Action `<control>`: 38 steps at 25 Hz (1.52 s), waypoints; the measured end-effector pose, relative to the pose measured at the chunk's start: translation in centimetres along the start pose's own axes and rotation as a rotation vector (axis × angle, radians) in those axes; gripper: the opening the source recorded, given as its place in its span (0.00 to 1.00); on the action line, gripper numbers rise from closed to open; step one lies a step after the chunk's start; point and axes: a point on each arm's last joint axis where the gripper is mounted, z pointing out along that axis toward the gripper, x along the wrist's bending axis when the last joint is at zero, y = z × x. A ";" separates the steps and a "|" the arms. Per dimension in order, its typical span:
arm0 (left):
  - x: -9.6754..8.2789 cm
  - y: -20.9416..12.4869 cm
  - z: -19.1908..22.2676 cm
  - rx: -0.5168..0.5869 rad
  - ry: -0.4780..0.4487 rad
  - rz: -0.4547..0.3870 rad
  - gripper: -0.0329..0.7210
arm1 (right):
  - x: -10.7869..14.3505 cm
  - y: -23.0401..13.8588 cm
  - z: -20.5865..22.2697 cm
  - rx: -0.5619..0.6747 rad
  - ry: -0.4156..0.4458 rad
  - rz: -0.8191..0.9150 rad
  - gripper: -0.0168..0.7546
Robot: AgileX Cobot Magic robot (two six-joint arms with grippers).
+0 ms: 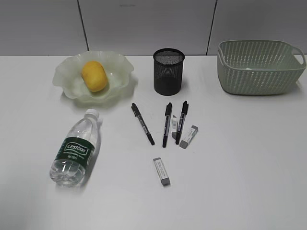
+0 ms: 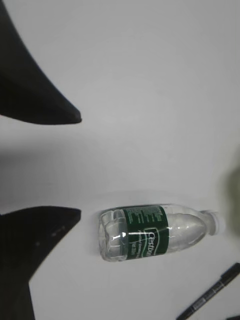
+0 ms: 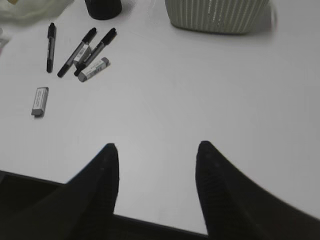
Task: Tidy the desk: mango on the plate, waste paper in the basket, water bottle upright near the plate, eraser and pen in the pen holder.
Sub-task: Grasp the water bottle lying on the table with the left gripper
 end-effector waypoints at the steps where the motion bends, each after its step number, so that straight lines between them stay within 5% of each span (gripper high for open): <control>1: -0.2 0.8 1.2 0.038 -0.003 0.009 0.57 | 0.1 -0.2 -0.4 -0.028 0.012 0.006 0.54; 4: -1.1 3.0 5.8 0.168 -0.018 0.051 0.57 | 0.0 -0.7 -1.0 -0.071 0.004 -0.002 0.53; 14: -7.5 8.7 18.0 0.336 -0.084 0.192 0.74 | 0.0 -0.9 -1.0 -0.065 0.003 -0.006 0.53; 21: -8.9 9.8 25.1 0.461 -0.052 0.160 0.83 | 0.0 -0.9 -1.0 -0.065 0.003 -0.007 0.53; 28: -9.1 8.1 29.3 0.568 -0.023 0.126 0.78 | 0.0 -0.9 -1.0 -0.065 0.003 -0.007 0.53; 30: -9.1 8.1 29.3 0.563 -0.021 0.124 0.63 | 0.0 -0.9 -1.0 -0.065 0.003 -0.007 0.53; 33: -9.1 8.7 28.0 0.487 -0.038 0.117 0.61 | 0.0 -0.9 -1.0 -0.065 0.003 -0.007 0.53; 38: -8.0 9.1 20.8 0.112 -0.114 0.116 0.61 | 0.0 -0.9 -1.0 -0.065 0.003 -0.007 0.53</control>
